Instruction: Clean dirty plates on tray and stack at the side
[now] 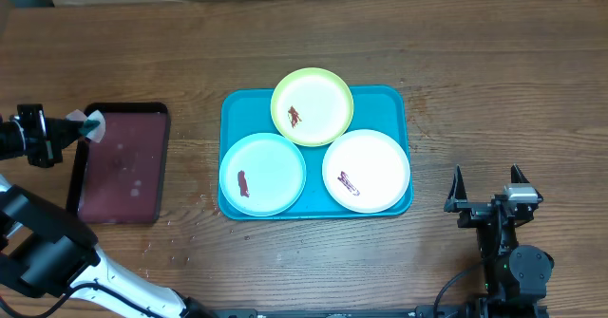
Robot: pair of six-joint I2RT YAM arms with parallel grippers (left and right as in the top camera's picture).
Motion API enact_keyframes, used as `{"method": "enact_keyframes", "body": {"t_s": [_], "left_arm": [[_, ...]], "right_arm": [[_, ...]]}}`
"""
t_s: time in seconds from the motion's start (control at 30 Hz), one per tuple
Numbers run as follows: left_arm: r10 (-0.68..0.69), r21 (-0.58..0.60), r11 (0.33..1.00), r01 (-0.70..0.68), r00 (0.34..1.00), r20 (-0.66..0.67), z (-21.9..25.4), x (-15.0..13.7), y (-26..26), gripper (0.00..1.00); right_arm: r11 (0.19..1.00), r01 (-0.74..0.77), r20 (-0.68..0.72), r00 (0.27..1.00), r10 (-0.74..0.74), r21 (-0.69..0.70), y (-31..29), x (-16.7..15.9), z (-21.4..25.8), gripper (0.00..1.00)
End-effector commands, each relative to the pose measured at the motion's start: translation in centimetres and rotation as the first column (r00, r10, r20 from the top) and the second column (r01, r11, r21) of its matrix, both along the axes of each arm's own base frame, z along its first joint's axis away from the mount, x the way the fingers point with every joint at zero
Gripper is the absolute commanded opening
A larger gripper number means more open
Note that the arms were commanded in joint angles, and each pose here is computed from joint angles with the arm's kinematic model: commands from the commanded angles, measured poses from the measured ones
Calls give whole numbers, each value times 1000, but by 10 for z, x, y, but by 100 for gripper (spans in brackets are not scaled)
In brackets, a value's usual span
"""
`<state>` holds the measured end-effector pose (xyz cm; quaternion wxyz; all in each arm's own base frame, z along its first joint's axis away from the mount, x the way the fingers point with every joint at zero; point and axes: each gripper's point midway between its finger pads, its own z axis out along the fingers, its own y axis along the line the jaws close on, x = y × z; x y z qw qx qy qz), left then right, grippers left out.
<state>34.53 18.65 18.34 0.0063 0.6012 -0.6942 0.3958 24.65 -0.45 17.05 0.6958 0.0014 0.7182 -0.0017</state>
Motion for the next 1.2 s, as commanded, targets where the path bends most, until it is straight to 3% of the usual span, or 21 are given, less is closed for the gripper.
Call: {"method": "enact_keyframes", "body": {"t_s": [0.0,0.07,0.17,0.27,0.37,0.43,0.53,0.67,0.83,1.07,1.17], "left_arm": [[-55,59,997,54,998,22,10,-1,-7,4],[-76,18,997,75,995,63,17,-1,-16,4],[-114,-3,993,118,966,231,36,11,-22,4],[-104,-16,994,112,961,257,40,14,-22,4],[-147,98,987,128,965,218,25,14,-9,4],[-201,225,957,180,977,72,-1,3,2,4],[-238,271,931,246,969,-63,-30,-9,1,4],[-238,162,959,234,971,7,-54,-1,-23,4],[-226,146,966,214,972,67,-39,7,-23,4],[-238,202,957,208,961,140,18,16,-17,4],[-260,278,933,229,962,82,8,14,-8,4]], "right_arm": [[1000,0,-2,1000,0,-4,0,0,-3,100],[1000,0,-2,1000,0,-4,0,0,-3,100],[1000,0,-2,1000,0,-4,0,0,-3,100],[1000,0,-2,1000,0,-4,0,0,-3,100],[1000,0,-2,1000,0,-4,0,0,-3,100],[1000,0,-2,1000,0,-4,0,0,-3,100],[1000,0,-2,1000,0,-4,0,0,-3,100],[1000,0,-2,1000,0,-4,0,0,-3,100],[1000,0,-2,1000,0,-4,0,0,-3,100],[1000,0,-2,1000,0,-4,0,0,-3,100],[1000,0,-2,1000,0,-4,0,0,-3,100]]}}
